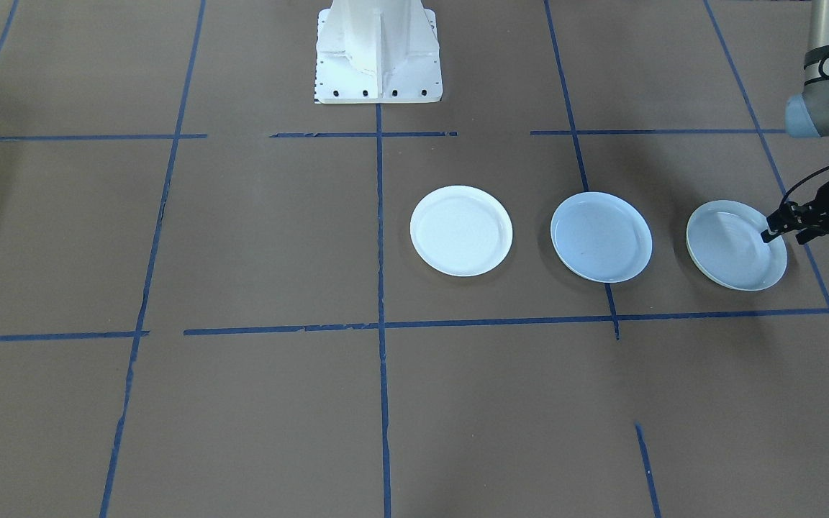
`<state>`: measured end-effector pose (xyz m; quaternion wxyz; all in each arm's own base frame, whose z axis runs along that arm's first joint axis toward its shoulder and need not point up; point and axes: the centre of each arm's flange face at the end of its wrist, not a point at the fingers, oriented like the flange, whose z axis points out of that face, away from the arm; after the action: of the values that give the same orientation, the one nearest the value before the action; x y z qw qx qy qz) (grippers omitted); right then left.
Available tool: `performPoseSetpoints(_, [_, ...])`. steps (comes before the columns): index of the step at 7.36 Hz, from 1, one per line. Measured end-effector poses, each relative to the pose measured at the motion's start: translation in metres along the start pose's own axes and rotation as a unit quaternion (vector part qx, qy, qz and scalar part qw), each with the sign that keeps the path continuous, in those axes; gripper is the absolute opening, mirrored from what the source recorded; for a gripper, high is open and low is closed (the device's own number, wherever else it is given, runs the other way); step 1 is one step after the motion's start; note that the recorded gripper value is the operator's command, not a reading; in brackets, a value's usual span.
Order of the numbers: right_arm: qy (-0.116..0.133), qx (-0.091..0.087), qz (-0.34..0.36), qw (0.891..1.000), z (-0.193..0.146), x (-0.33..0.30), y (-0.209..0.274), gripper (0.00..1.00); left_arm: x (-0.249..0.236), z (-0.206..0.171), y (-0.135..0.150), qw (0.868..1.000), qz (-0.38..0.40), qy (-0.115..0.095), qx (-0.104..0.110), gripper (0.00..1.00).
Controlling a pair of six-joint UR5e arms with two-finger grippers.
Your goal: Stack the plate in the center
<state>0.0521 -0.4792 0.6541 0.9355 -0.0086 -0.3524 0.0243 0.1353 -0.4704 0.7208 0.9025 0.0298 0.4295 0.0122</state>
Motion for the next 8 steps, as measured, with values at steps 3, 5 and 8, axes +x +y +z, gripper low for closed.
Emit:
performPoseSetpoints(3, [0.000, 0.000, 0.000, 1.000, 0.000, 0.000, 0.000, 1.00, 0.000, 0.004, 0.002, 1.000, 0.000, -0.001, -0.004, 0.00])
performPoseSetpoints(5, [0.000, 0.000, 0.000, 1.000, 0.000, 0.000, 0.000, 1.00, 0.003, 0.005, 0.005, 1.000, -0.006, 0.019, -0.021, 0.00])
performPoseSetpoints(8, [0.000, 0.000, 0.000, 1.000, 0.000, 0.000, 0.000, 1.00, 0.012, 0.000, 0.012, 0.996, -0.012, 0.075, -0.056, 0.00])
